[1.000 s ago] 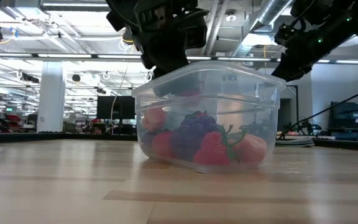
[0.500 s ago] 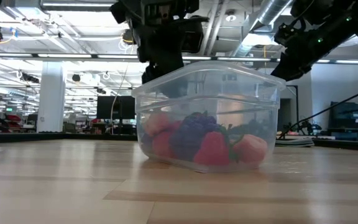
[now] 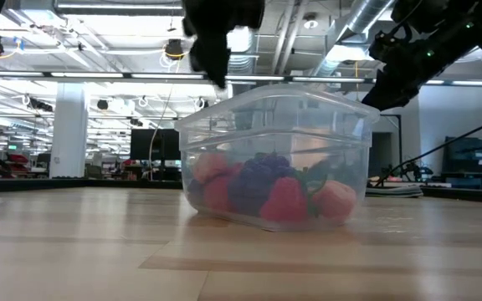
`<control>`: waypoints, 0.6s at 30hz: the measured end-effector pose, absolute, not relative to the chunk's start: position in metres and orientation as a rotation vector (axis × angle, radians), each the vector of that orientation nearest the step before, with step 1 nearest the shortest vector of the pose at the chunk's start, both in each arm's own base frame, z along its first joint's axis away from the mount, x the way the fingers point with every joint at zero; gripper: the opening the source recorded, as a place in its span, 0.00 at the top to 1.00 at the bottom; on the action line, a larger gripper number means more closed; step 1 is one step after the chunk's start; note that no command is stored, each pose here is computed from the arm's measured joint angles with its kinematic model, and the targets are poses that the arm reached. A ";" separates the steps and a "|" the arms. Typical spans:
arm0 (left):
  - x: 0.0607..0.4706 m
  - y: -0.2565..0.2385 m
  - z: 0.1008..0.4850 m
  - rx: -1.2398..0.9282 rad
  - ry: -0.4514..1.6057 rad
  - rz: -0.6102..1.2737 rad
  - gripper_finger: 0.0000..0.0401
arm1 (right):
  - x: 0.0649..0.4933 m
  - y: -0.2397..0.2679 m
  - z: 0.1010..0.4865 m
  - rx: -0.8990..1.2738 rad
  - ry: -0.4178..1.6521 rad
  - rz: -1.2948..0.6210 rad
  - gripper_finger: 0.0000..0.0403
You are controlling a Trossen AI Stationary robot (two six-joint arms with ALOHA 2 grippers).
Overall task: Pick and placing Produce into tupperware
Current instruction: Return to Home Position
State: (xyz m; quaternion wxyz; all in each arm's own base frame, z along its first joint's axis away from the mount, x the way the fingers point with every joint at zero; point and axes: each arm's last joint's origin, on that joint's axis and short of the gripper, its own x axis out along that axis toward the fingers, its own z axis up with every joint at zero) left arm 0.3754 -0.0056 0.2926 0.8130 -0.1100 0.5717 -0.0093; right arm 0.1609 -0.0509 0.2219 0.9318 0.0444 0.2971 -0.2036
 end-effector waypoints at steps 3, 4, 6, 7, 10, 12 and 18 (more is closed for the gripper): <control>0.379 -0.006 0.320 -0.177 1.131 -0.057 0.54 | 0.161 -0.051 0.222 0.145 0.597 -0.433 0.70; 0.380 -0.006 0.330 -0.155 1.099 -0.073 0.54 | 0.161 -0.051 0.222 0.150 0.595 -0.435 0.70; 0.381 -0.006 0.350 -0.085 1.032 -0.086 0.54 | 0.161 -0.051 0.222 0.157 0.594 -0.435 0.70; 0.380 -0.004 0.360 -0.028 1.007 -0.082 0.54 | 0.161 -0.050 0.222 0.158 0.594 -0.433 0.70; 0.365 0.007 0.384 0.140 1.051 0.015 0.54 | 0.161 -0.050 0.222 0.165 0.592 -0.433 0.70; 0.355 0.016 0.395 0.122 1.089 0.211 0.54 | 0.161 -0.050 0.222 0.170 0.591 -0.435 0.70; 0.330 0.030 0.425 0.114 0.966 0.350 0.54 | 0.166 -0.050 0.234 0.224 0.446 -0.420 0.70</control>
